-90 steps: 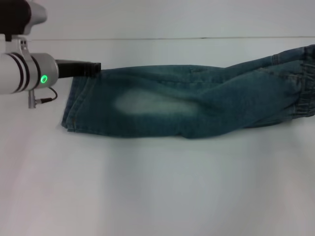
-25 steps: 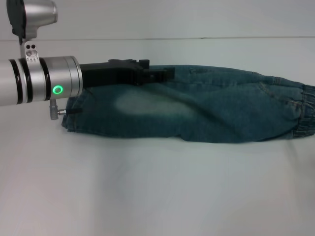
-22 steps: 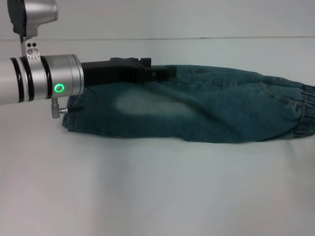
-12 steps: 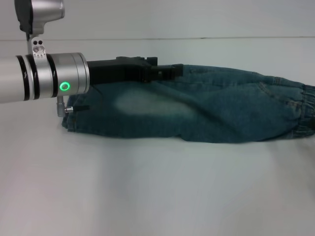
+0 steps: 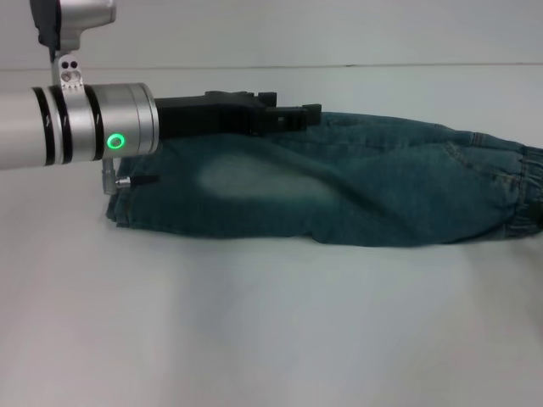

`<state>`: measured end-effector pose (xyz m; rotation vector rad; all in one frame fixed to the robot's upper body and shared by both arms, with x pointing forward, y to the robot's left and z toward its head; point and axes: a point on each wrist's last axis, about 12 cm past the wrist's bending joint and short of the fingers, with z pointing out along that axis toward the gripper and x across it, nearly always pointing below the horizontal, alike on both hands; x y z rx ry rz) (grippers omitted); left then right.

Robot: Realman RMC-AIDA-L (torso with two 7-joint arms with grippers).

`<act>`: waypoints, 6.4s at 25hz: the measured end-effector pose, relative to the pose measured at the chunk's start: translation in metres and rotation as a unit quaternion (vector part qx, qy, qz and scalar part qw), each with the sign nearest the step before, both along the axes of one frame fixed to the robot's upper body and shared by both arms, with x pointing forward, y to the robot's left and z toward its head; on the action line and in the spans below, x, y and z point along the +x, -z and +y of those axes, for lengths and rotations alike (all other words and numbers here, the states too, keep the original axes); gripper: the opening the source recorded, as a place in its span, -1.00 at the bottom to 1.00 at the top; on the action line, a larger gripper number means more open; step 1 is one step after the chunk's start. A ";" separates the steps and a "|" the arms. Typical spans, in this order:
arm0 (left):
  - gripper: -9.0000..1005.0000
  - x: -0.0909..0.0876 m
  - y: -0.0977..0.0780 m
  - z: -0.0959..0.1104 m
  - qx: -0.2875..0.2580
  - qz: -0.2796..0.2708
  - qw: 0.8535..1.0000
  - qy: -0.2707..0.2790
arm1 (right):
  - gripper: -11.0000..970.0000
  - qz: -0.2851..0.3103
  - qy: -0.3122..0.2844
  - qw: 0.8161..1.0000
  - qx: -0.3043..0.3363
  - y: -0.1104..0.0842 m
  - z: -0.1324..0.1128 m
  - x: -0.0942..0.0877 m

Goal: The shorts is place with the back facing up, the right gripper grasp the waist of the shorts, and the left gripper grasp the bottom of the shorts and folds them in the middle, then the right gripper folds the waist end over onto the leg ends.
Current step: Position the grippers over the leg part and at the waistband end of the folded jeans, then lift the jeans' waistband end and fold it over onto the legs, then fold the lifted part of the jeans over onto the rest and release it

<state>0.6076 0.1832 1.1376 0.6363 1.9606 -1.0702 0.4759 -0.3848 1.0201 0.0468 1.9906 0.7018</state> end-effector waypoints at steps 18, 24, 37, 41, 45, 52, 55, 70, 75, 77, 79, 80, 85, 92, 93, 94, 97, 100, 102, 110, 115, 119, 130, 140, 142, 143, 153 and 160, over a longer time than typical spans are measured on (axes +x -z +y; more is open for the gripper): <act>0.89 0.004 -0.006 -0.005 0.001 -0.007 1.000 0.008 | 0.50 0.013 -0.002 1.000 -0.004 0.004 0.009 0.012; 0.89 0.005 -0.008 -0.008 0.002 -0.010 1.000 0.011 | 0.35 0.010 -0.011 1.000 0.000 0.001 0.013 0.018; 0.89 0.008 -0.009 -0.007 0.009 -0.011 1.000 0.009 | -0.33 0.017 0.002 1.000 0.007 -0.006 0.002 0.022; 0.89 0.010 -0.011 -0.007 0.010 -0.010 1.000 0.008 | -0.39 0.019 0.006 1.000 0.012 -0.006 0.001 0.022; 0.89 0.010 -0.011 -0.008 0.017 -0.011 1.000 0.011 | -0.40 0.019 0.005 1.000 0.013 -0.007 0.002 0.023; 0.89 0.009 -0.010 -0.010 0.019 -0.010 1.000 0.015 | -0.54 0.018 -0.011 1.000 0.017 -0.009 0.008 0.029; 0.89 0.009 -0.010 -0.010 0.019 -0.010 1.000 0.017 | -0.60 0.018 -0.013 1.000 0.017 -0.009 0.009 0.030; 0.89 0.006 -0.001 -0.027 0.049 -0.011 0.998 0.032 | -0.87 0.002 0.003 1.000 0.026 -0.014 0.006 0.033; 0.89 0.006 0.008 -0.041 0.070 -0.010 0.997 0.031 | -0.86 -0.010 0.004 0.999 0.031 -0.021 0.005 0.037; 0.89 0.007 0.012 -0.047 0.077 -0.007 0.997 0.028 | -0.86 -0.015 0.004 0.999 0.031 -0.025 0.004 0.038; 0.89 0.007 0.015 -0.051 0.081 -0.006 0.996 0.026 | -0.85 -0.022 0.002 0.999 0.030 -0.030 0.004 0.041; 0.89 0.007 0.016 -0.053 0.082 -0.006 0.996 0.025 | -0.85 -0.025 0.001 0.999 0.030 -0.032 0.004 0.042; 0.89 0.011 0.018 -0.059 0.076 -0.006 0.997 0.001 | -0.84 -0.041 -0.007 0.999 0.024 -0.044 0.005 0.048; 0.66 0.017 0.023 -0.059 0.082 0.000 0.996 -0.044 | -0.82 -0.058 -0.013 0.998 0.021 -0.060 0.003 0.053; 0.60 0.018 0.023 -0.058 0.082 0.000 0.995 -0.049 | -0.82 -0.059 -0.014 0.998 0.020 -0.062 0.002 0.053; 0.53 0.019 0.024 -0.058 0.082 0.000 0.995 -0.055 | -0.82 -0.061 -0.015 0.998 0.019 -0.064 0.002 0.053; 0.32 0.021 0.029 -0.059 0.090 0.002 0.993 -0.076 | -0.81 -0.065 -0.017 0.998 0.017 -0.069 0.000 0.054; 0.14 0.022 0.035 -0.065 0.108 0.004 0.990 -0.090 | -0.81 -0.069 -0.018 0.997 0.013 -0.075 -0.001 0.056; 0.04 0.022 0.041 -0.070 0.123 0.006 0.988 -0.094 | -0.80 -0.069 -0.021 0.997 0.011 -0.077 -0.001 0.058; -0.44 0.016 0.056 -0.088 0.167 0.003 0.979 -0.114 | -0.78 -0.080 -0.045 0.996 -0.009 -0.101 0.004 0.071; -0.83 0.012 0.063 -0.093 0.167 0.013 0.978 -0.122 | -0.77 -0.092 -0.066 0.993 -0.025 -0.121 0.013 0.080; -0.92 0.007 0.067 -0.098 0.165 0.017 0.979 -0.121 | -0.76 -0.104 -0.078 0.991 -0.034 -0.135 0.020 0.086; -0.91 -0.008 0.072 -0.120 0.154 0.029 0.983 -0.097 | -0.74 -0.129 -0.113 0.985 -0.037 -0.167 0.031 0.095; -0.90 -0.028 0.073 -0.144 0.143 0.044 0.988 -0.049 | -0.72 -0.135 -0.131 0.981 -0.040 -0.175 0.039 0.099; -0.90 -0.032 0.073 -0.148 0.141 0.046 0.988 -0.038 | -0.71 -0.135 -0.134 0.981 -0.041 -0.178 0.040 0.100; -0.90 -0.034 0.073 -0.150 0.140 0.047 0.988 -0.034 | -0.71 -0.135 -0.136 0.981 -0.042 -0.179 0.041 0.101; -0.89 -0.039 0.072 -0.152 0.120 0.059 0.990 -0.037 | -0.69 -0.126 -0.158 0.978 -0.050 -0.182 0.052 0.108; -0.66 0.005 0.063 -0.097 0.099 0.020 0.983 -0.155 | -0.67 -0.121 -0.181 0.975 -0.052 -0.180 0.066 0.112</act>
